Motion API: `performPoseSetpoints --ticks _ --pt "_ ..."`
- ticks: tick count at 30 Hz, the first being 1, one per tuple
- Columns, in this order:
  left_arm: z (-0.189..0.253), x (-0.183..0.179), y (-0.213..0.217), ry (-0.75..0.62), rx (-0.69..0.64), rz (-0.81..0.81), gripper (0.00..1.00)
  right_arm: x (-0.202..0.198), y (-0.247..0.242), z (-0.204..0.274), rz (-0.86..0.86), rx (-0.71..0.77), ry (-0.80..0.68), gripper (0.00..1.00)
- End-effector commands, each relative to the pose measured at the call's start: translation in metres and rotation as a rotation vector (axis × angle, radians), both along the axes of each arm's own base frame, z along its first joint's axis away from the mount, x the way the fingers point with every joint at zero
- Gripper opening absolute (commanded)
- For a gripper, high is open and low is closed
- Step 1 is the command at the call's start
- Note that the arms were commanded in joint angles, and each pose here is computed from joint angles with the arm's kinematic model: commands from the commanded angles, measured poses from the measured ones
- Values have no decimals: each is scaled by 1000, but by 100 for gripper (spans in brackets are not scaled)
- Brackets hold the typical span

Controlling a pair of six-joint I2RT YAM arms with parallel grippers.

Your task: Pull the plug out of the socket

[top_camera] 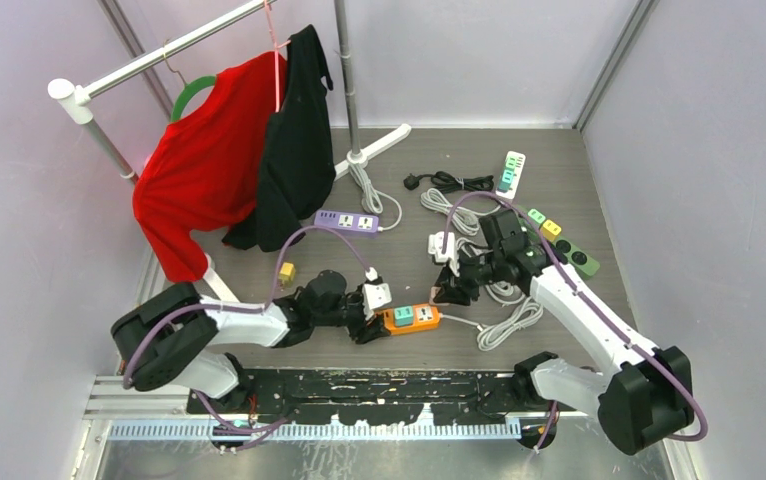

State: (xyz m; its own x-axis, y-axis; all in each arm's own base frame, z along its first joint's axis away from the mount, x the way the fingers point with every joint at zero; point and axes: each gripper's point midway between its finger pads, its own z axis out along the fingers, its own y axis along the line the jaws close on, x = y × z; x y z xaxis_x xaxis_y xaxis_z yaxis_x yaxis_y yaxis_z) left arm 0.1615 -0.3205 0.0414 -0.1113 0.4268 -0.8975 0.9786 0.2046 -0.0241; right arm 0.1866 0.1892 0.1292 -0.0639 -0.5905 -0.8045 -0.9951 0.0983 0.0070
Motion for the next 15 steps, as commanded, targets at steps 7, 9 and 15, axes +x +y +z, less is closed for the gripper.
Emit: performPoseSetpoints --ticks 7,9,15 --pt "86 15 6 54 -112 198 83 23 20 67 -285 270 313 1" --pt "97 12 8 94 -127 220 84 29 21 69 -340 292 382 1" --pt "135 3 5 249 -242 293 84 46 22 66 -466 314 560 1"
